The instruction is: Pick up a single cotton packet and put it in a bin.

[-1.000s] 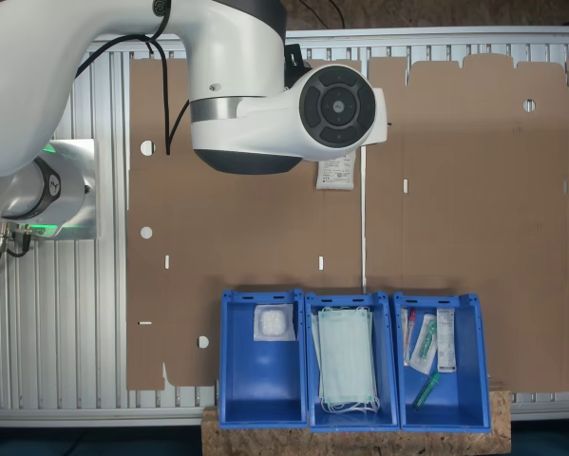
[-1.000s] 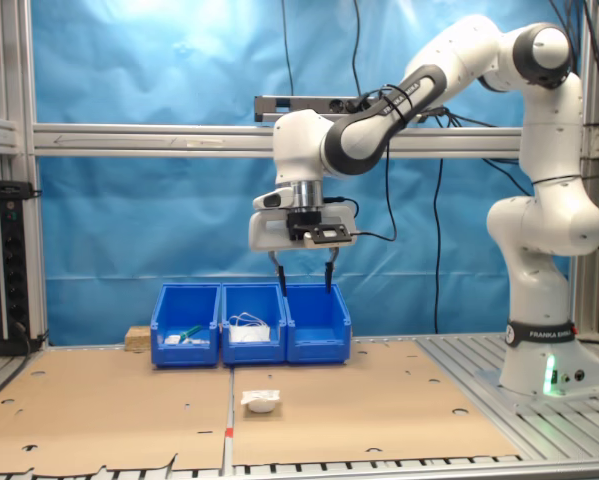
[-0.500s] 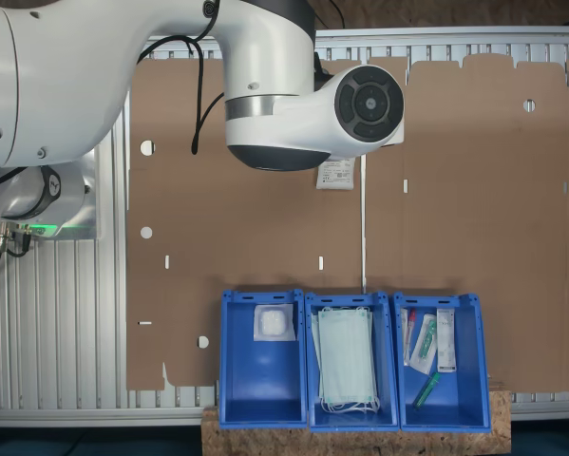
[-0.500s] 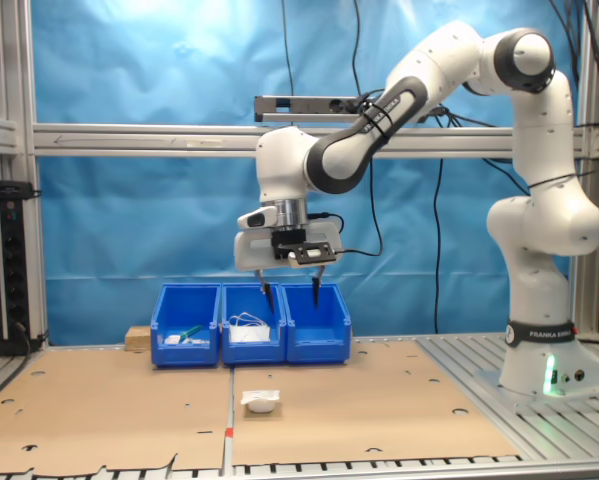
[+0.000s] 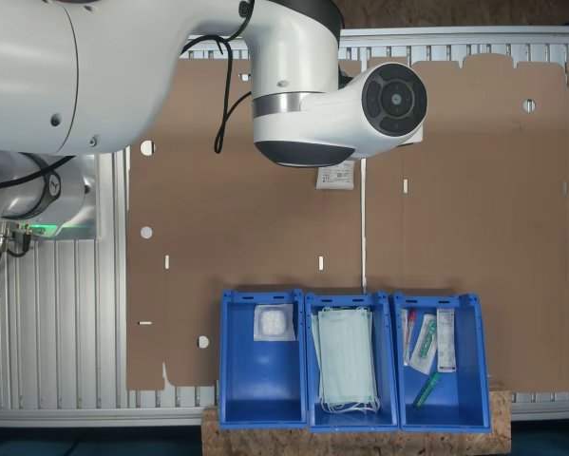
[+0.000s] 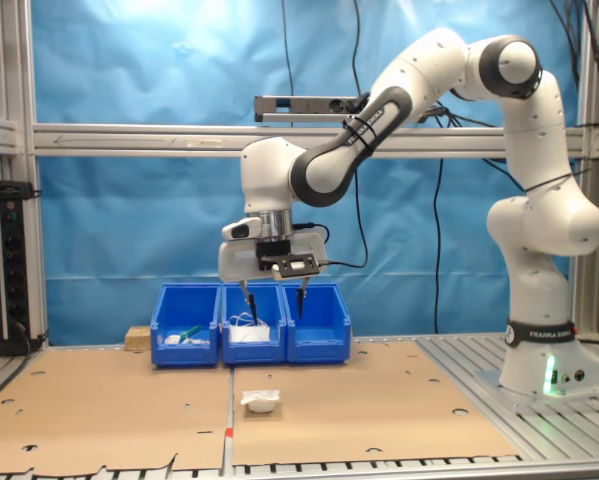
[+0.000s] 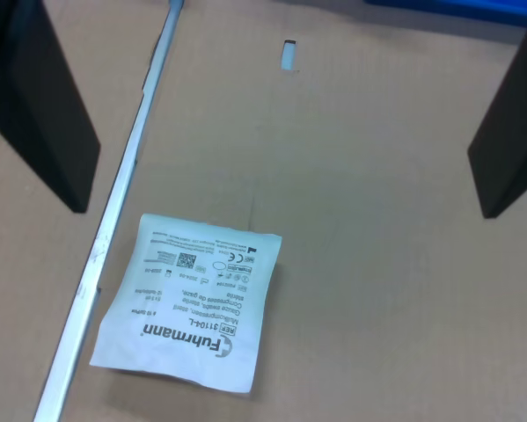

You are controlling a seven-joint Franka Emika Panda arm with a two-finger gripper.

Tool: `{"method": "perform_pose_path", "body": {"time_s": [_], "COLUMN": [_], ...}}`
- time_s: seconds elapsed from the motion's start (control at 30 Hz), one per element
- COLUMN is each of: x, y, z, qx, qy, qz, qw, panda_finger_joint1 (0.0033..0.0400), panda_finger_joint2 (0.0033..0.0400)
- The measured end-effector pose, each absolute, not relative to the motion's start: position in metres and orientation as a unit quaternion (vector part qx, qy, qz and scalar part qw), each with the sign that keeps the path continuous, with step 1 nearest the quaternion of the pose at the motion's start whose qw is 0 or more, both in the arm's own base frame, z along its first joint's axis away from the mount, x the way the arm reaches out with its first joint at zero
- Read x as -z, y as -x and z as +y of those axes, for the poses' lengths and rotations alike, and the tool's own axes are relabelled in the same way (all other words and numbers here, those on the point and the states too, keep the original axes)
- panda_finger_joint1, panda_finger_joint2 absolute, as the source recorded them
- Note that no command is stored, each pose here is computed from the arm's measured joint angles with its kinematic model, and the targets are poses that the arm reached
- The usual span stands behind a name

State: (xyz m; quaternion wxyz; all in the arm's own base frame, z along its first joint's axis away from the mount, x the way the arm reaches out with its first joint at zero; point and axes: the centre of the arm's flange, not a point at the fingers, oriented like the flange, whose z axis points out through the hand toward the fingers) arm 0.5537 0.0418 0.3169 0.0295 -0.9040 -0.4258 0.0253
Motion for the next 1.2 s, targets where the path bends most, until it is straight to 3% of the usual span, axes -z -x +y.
{"method": "perform_pose_path", "body": {"time_s": [0.9,1.2], "x": [-0.248,-0.226], "y": [-0.568,-0.57], "z": [0.041,0.038], "qx": [-0.049,-0.047], "qy": [0.904,0.904], "qz": [-0.425,-0.424], "qw": [0.015,0.005], "panda_finger_joint1": [0.04,0.04], "panda_finger_joint2": [0.04,0.04]}}
